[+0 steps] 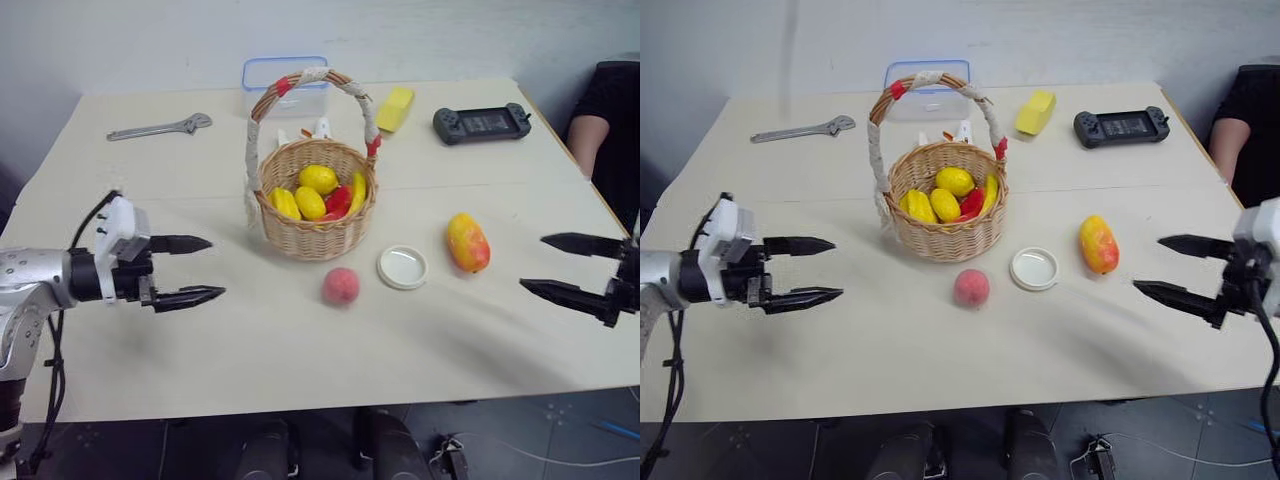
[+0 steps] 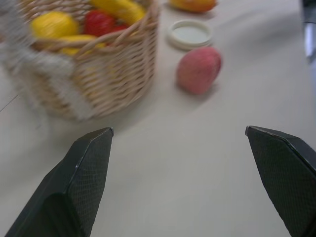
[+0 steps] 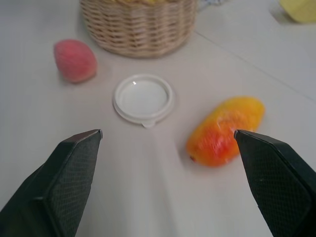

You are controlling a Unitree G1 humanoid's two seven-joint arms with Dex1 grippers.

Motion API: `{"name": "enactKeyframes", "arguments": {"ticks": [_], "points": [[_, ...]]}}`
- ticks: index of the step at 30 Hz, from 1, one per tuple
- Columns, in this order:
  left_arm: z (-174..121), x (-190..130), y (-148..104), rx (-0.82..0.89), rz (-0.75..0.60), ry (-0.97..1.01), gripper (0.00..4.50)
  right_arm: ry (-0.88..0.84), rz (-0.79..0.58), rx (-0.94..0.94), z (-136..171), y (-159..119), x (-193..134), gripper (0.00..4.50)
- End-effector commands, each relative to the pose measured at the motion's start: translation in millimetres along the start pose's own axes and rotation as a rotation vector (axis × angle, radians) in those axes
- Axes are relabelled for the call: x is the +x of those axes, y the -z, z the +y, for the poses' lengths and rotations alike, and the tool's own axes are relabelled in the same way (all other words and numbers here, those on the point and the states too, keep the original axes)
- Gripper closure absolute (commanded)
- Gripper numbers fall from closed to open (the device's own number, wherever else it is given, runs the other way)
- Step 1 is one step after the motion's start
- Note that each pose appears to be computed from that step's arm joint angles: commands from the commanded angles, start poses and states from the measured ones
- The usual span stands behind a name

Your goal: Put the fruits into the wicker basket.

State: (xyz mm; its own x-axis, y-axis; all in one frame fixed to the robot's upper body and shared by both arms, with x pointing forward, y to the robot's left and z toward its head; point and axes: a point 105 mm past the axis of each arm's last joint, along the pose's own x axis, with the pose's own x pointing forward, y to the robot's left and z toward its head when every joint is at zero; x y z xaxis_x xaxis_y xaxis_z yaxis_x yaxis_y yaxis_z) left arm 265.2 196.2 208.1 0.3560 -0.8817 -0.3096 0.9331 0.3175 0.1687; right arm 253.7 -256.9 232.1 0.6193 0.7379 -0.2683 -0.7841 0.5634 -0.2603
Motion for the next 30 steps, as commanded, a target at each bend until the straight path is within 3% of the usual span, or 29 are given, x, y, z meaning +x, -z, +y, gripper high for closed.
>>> {"name": "enactKeyframes", "arguments": {"ticks": [1,5,9,13,16,24,27,30], "points": [[-20,17,-17,0.092,0.004,0.160,0.00,-0.123,-0.025,-0.084,19,-19,32,0.08],[-27,33,-32,0.160,-0.015,0.263,0.00,-0.245,-0.013,-0.130,34,-20,73,0.08],[-27,45,-43,0.206,-0.047,0.307,0.00,-0.306,0.109,-0.153,35,7,108,0.08],[-28,51,-46,0.222,-0.057,0.324,0.00,-0.325,0.185,-0.179,28,32,126,0.98],[-30,52,-45,0.224,-0.057,0.327,0.00,-0.309,0.244,-0.225,21,47,134,2.07],[-30,53,-45,0.229,-0.059,0.311,0.00,-0.292,0.282,-0.258,15,62,147,2.07],[-29,54,-45,0.232,-0.061,0.308,0.00,-0.290,0.292,-0.294,15,68,152,2.68],[-27,57,-46,0.239,-0.063,0.304,0.00,-0.282,0.297,-0.359,14,70,155,3.66]]}}
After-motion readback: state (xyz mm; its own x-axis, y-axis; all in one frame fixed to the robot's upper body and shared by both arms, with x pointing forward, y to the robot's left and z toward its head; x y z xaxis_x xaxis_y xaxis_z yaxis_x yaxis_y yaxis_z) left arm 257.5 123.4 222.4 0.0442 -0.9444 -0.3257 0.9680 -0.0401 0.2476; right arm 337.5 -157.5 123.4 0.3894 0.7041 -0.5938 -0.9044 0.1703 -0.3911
